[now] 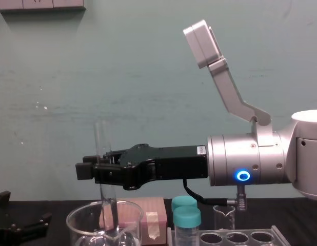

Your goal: Hold the test tube with one hand and immerse one end into the beaker, then return it to the test tube rack.

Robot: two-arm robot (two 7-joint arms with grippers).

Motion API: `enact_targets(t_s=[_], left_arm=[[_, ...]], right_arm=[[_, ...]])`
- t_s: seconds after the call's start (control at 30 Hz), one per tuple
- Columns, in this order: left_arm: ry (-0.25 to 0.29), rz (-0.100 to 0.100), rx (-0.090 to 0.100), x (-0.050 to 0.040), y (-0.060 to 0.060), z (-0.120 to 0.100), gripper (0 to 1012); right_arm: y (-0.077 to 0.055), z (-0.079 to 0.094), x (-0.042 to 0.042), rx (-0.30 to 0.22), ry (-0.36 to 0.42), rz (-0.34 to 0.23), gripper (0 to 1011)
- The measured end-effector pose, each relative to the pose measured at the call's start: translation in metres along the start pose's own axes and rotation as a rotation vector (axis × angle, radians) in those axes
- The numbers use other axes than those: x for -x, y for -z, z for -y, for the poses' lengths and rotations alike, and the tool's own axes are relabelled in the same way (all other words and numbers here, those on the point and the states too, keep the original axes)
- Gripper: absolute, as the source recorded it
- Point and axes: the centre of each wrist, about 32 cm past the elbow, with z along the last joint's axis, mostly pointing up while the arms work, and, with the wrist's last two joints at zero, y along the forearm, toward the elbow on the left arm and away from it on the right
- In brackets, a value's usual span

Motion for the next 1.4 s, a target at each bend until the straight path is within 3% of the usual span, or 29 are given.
enact_targets(t_s=[1.1,1.4], left_arm=[[0.000,0.000,0.000,0.0000,0.0000,0.0000,1000],[0.000,0.000,0.000,0.0000,0.0000,0.0000,1000]], right_arm=[[-0.0017,-0.0004,0.0005,0.001,0.008,0.006,242],[-0.0057,0.0004,0.0000,-0.021,0.018,0.013,241]])
